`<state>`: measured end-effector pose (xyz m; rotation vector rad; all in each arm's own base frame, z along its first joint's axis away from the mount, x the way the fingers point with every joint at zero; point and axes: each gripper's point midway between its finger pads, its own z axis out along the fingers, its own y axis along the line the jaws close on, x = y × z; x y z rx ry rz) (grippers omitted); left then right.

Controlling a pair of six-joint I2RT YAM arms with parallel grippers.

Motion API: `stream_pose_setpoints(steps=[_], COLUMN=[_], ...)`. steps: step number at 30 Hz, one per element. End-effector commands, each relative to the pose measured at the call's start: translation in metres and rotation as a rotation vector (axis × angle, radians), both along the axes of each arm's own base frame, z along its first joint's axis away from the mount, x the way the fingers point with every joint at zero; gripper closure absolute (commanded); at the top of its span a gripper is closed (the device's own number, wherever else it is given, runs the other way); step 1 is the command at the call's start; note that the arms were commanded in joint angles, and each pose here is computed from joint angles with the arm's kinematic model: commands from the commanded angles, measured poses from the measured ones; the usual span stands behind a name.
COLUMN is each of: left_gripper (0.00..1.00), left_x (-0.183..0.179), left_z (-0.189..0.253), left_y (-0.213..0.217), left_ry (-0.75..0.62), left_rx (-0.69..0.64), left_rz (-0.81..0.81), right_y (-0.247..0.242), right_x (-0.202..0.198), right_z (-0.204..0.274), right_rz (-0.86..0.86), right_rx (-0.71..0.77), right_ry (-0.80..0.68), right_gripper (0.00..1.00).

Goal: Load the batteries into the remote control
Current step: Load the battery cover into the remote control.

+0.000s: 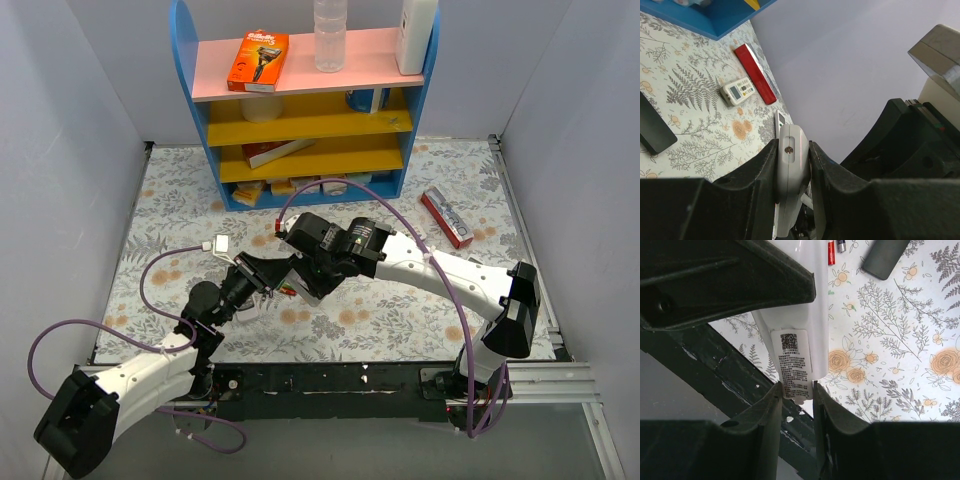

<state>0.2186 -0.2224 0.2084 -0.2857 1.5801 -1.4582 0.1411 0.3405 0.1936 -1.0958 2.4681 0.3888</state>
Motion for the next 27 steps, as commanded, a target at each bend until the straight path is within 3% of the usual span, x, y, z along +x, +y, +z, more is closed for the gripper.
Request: stream_pose_setpoints(steps=[1,27], left_gripper=[1.0,1.0], left_x=[-0.001,-0.012], left_z=[0.007,0.018], left_y=[0.002,-0.007], left_ry=[-0.036,-0.073], left_rx=[-0.008,-0.033], left_rz=[0.012,-0.065], right_y=[0.005,0.017], right_x=[0.008,0.015], right_z=[0.014,0.016], right_rz=[-0.045,-0.078], right_rx=[0.047,0.112], right_ry=[-0.043,-0.033], right_gripper=[0.99,0.99])
